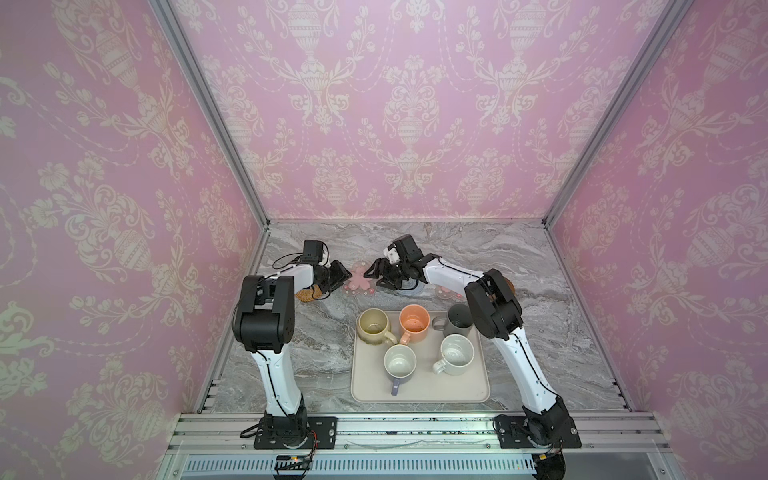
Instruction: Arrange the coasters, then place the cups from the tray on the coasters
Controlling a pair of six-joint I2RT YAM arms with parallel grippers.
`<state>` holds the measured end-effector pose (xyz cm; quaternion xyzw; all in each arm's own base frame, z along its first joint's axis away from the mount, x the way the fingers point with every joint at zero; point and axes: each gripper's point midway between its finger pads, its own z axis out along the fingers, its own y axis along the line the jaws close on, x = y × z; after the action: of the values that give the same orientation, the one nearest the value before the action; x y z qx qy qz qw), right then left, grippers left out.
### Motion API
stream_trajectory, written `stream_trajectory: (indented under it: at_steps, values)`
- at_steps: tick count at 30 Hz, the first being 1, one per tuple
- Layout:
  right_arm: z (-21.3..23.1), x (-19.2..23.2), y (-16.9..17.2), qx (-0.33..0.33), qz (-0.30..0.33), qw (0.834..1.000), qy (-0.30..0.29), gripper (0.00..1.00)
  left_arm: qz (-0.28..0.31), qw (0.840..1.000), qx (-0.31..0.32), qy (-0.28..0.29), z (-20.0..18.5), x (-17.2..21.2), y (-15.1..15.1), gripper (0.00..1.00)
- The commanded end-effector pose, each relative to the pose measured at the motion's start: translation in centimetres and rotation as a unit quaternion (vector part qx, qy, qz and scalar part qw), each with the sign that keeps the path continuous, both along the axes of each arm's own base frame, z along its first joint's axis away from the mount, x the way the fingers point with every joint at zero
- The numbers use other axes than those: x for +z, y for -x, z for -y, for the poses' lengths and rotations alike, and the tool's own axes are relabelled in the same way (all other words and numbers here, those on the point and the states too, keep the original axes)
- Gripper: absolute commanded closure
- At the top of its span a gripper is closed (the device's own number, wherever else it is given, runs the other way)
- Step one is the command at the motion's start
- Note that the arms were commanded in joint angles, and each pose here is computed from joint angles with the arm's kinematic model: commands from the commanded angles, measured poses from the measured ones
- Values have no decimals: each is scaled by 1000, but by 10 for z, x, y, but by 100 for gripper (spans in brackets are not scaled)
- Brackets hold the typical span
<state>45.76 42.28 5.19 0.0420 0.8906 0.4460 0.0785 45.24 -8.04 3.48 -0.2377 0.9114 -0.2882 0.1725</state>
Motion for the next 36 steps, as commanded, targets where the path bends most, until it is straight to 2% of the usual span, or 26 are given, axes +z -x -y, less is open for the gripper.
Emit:
stream_trajectory:
  at_steps: [1,10,36]
  values:
    - [-17,-10,43,55,-30,998,4,33,-86,996,-34,2,19,-25,52,51]
    - [-18,-13,42,54,-27,998,1,33,-87,996,-27,-7,18,-23,60,51]
    - [-30,-8,17,47,-6,999,-8,33,-70,998,-4,6,20,-17,39,50]
